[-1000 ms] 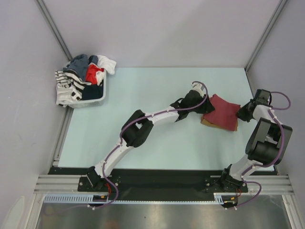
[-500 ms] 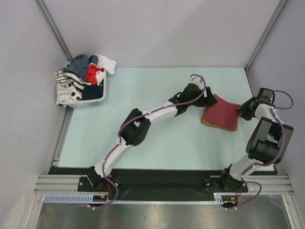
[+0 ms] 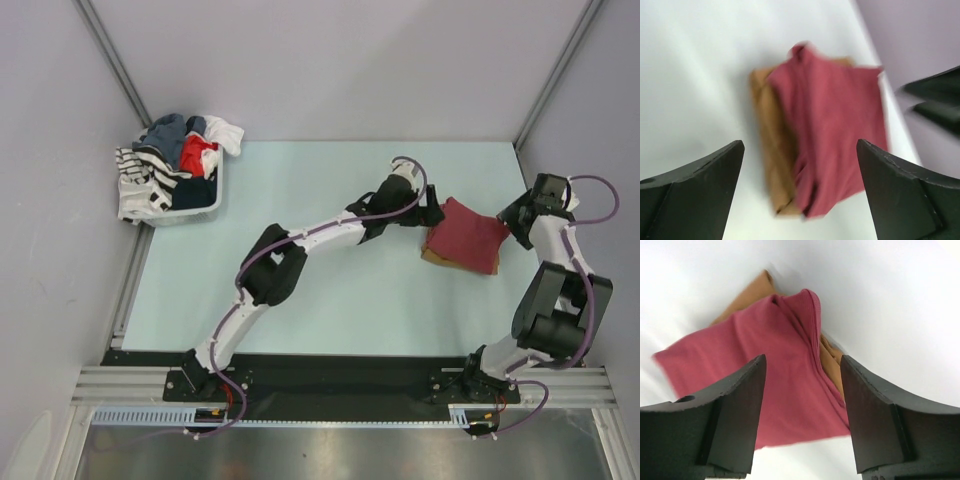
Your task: Fold and stack the tank tops
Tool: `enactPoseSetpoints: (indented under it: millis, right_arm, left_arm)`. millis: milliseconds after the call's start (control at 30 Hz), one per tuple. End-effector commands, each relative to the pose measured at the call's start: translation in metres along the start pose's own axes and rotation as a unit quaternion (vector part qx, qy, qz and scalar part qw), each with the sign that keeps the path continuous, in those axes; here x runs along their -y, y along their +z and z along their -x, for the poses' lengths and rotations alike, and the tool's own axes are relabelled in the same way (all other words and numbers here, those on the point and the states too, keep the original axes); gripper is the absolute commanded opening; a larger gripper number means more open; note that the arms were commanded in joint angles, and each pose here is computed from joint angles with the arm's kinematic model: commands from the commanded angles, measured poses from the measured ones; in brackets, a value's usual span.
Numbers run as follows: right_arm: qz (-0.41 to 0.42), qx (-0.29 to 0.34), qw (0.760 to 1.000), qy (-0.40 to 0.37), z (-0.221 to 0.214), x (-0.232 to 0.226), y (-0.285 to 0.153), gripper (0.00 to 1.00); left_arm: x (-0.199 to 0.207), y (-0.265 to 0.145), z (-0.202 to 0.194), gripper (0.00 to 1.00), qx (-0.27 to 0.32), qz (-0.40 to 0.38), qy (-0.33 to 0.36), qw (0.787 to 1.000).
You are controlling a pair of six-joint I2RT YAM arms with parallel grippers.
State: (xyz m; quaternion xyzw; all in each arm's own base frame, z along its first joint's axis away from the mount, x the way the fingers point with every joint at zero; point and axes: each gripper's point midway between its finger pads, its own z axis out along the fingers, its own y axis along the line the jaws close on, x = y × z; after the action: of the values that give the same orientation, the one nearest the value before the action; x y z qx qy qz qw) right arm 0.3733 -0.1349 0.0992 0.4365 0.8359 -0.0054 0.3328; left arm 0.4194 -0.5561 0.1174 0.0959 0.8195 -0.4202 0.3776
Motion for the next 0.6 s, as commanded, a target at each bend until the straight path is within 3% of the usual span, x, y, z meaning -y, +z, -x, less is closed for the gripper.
enactPoseSetpoints:
  millis: [0,33,200,267,367,433,567]
  right_arm:
    - [-0.012,0.117,0.993,-0.013,0.054,-0.006,-0.059,0.66]
    - [-0.008,0.127,0.992,-0.024,0.056,-0.01,-0.066,0.66]
    - [0.109,0.1,0.987,-0.067,0.031,-0.057,-0.095,0.57]
    - [0.196,0.054,0.976,-0.08,0.004,-0.079,-0.103,0.46]
    - [0.303,0.007,0.949,-0.091,-0.021,-0.108,-0.113,0.33]
    - [0.334,-0.016,0.939,-0.077,-0.029,-0.117,-0.109,0.23]
    - [0.393,-0.085,0.915,-0.044,-0.051,-0.131,-0.086,0.11]
  left_arm:
    - [0.03,-0.068,0.081,1.0,0.09,0.022,0.056,0.994]
    - [0.05,-0.097,0.106,1.0,0.118,0.014,0.061,0.991]
    - [0.037,-0.159,0.116,1.0,0.137,0.057,0.078,0.986]
    - [0.044,-0.191,0.13,1.0,0.155,0.056,0.075,0.983]
    - [0.016,-0.213,0.114,1.0,0.13,0.092,0.07,0.985]
    - [0.004,-0.232,0.11,1.0,0.126,0.104,0.061,0.985]
    - [-0.012,-0.259,0.093,0.99,0.125,0.121,0.056,0.983]
